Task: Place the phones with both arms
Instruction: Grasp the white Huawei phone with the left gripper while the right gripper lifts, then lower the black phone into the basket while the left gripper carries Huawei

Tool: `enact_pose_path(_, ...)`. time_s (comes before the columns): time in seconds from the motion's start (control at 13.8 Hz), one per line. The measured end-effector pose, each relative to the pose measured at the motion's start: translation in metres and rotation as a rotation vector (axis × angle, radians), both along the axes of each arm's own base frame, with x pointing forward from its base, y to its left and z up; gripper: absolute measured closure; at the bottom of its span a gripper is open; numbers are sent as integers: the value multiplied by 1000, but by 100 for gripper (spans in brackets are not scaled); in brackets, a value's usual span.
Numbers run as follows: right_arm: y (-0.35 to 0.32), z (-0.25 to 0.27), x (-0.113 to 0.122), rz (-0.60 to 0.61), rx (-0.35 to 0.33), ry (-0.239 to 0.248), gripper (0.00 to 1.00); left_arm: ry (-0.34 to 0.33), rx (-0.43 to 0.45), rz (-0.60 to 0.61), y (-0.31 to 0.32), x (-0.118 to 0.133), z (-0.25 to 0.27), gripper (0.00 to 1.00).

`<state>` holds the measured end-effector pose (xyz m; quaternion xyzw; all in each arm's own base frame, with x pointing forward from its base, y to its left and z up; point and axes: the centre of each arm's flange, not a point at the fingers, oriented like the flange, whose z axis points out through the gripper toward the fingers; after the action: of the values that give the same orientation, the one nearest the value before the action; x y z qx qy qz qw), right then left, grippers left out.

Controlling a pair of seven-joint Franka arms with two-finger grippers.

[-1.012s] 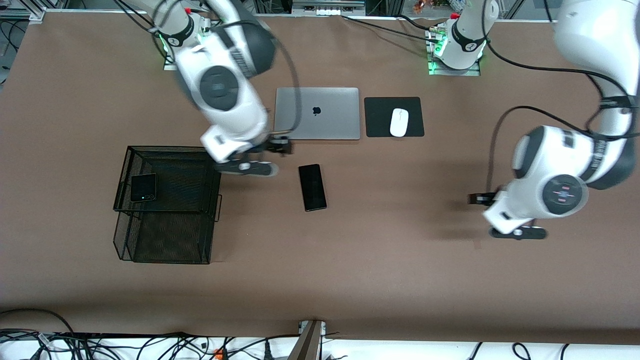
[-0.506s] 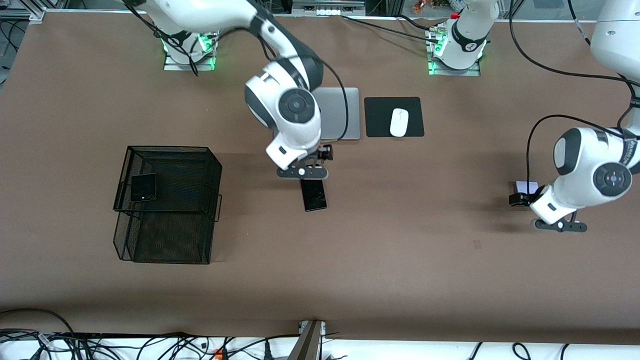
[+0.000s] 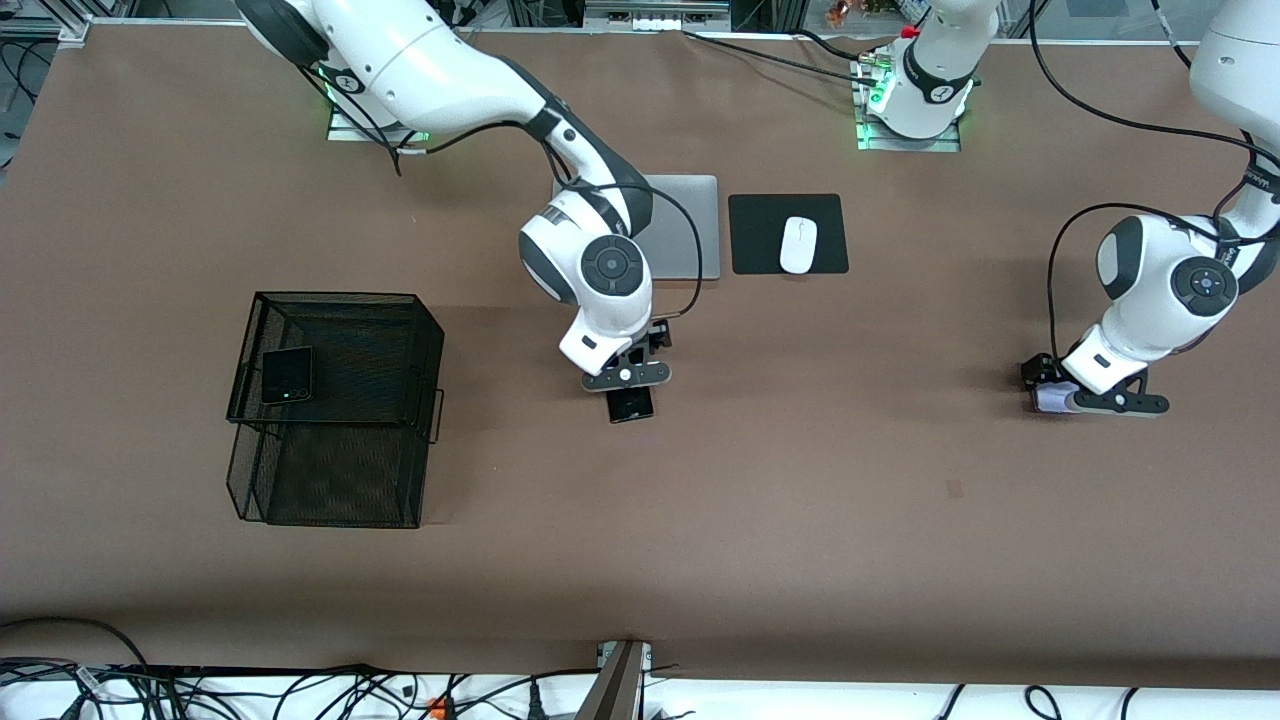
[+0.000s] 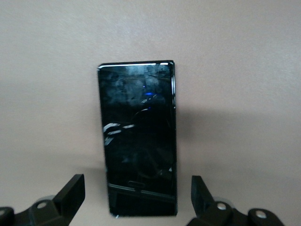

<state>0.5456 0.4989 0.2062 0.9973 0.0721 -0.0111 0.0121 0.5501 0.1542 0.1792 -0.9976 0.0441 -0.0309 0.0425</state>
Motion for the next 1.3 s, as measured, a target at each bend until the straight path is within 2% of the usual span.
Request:
enact_pose_path(0.51,1,-40,0,7,26,-16,0,-21,-29,-3,11,-13,-17,0)
enact_pose_path(0.65,2,-35,2,9,30,-23,21,-21,-33,2,13,-14,-20,0)
enact_pose_path(0.72,2,-34,3,10,32,-26,21,-23,-36,3,13,-14,-20,0)
enact_pose_path(0.87,-1,-32,6,9,26,-22,21,-26,-37,-1,12,-13,-18,15)
enact_pose_path(0.94,-2,-27,9,7,11,-11,21,-29,-37,-3,12,-12,-17,15)
enact_pose_path(1.16,6,33,18,1,-28,21,21,-53,-43,-29,-2,3,-5,15)
enact_pose_path(1.3,4,105,25,-14,-42,25,21,-22,-34,-62,-20,19,15,15)
